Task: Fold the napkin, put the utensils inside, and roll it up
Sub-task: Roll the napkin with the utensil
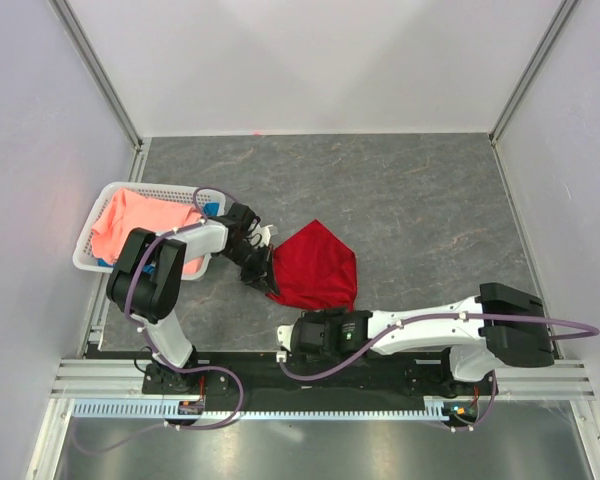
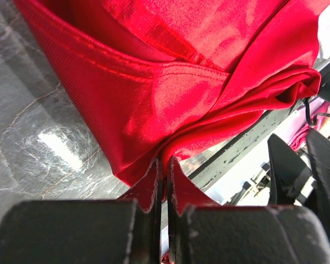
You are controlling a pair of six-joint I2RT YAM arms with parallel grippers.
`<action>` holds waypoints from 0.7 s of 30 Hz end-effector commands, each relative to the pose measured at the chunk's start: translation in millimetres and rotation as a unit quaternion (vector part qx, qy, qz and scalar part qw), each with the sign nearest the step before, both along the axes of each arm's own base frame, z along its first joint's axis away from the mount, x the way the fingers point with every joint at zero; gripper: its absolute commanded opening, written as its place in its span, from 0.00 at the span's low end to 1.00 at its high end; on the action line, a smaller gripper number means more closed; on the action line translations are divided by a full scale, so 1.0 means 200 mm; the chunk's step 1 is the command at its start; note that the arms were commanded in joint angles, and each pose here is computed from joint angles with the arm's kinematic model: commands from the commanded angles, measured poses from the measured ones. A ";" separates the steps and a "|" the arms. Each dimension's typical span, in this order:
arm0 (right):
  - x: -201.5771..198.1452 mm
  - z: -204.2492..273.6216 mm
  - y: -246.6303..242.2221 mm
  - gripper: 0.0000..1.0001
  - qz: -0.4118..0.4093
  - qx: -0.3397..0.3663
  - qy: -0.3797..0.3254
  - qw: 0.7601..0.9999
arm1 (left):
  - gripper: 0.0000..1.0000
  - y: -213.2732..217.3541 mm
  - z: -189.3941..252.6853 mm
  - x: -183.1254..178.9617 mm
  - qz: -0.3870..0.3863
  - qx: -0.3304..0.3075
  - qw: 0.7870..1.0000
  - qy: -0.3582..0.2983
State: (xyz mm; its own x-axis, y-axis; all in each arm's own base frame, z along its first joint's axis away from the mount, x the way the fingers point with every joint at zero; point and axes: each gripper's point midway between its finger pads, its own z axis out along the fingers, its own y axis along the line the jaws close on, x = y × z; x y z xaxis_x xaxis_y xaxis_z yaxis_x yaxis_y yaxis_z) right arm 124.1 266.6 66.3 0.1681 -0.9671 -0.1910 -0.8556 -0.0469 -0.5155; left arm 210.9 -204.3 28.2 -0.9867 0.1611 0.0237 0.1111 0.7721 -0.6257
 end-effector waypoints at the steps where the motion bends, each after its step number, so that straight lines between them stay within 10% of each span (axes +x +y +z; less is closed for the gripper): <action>1: 0.04 -0.01 0.02 0.65 0.009 -0.008 -0.038 0.999 | 0.02 0.00 0.02 0.02 -0.026 -0.010 1.000 -0.011; 21: 0.21 -0.20 -0.10 0.54 -0.016 -0.104 -0.110 0.988 | 0.02 -0.01 0.01 0.02 -0.046 -0.021 0.999 -0.008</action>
